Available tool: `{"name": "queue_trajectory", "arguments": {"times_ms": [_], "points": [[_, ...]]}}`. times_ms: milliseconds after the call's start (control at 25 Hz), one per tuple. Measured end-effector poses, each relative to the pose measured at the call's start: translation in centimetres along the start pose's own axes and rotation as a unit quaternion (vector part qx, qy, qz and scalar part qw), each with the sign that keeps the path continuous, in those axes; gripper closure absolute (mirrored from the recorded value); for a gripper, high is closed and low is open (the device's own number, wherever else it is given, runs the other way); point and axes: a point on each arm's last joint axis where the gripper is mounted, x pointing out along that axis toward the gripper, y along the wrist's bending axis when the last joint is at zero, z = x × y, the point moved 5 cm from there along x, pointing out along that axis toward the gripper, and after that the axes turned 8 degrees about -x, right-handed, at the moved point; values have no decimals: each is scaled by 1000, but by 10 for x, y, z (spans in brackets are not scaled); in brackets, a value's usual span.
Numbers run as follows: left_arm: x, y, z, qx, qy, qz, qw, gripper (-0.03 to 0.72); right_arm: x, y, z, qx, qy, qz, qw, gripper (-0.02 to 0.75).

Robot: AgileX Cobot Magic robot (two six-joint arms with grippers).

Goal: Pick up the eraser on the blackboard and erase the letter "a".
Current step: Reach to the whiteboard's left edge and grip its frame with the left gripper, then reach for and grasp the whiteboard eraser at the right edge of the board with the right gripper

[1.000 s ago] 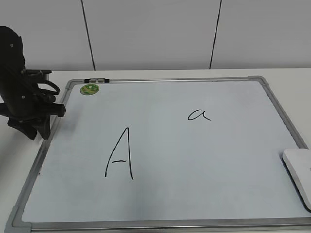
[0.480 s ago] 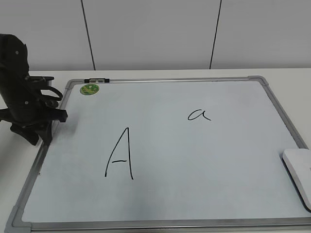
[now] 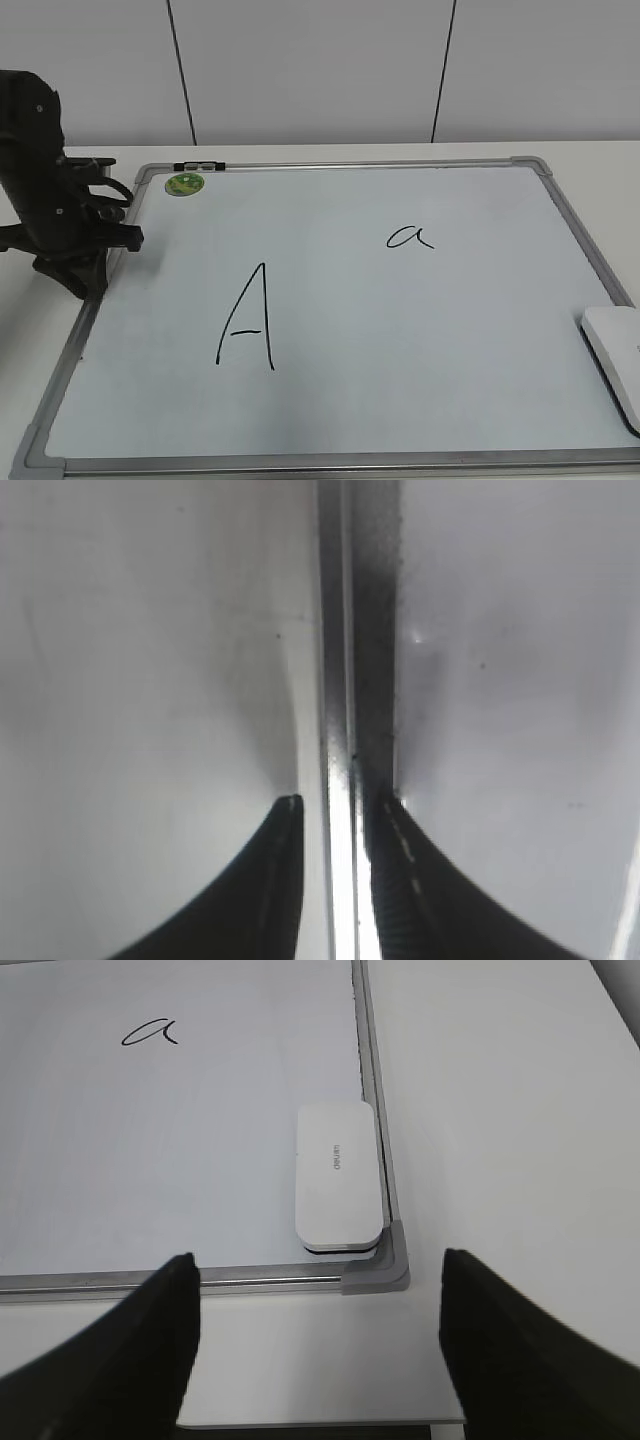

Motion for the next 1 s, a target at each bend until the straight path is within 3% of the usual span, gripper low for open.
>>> {"name": "queue_trajectory", "arguments": {"times_ms": [200, 640, 1000], "points": [[0, 0, 0, 0, 2, 1, 1000, 641, 0, 0, 0, 0, 0, 0, 1000, 183], [0, 0, 0, -1, 1, 0, 1000, 645, 0, 8, 1, 13, 2, 28, 1000, 183], [0, 0, 0, -2, 1, 0, 1000, 645, 36, 5, 12, 13, 175, 52, 983, 183]]}}
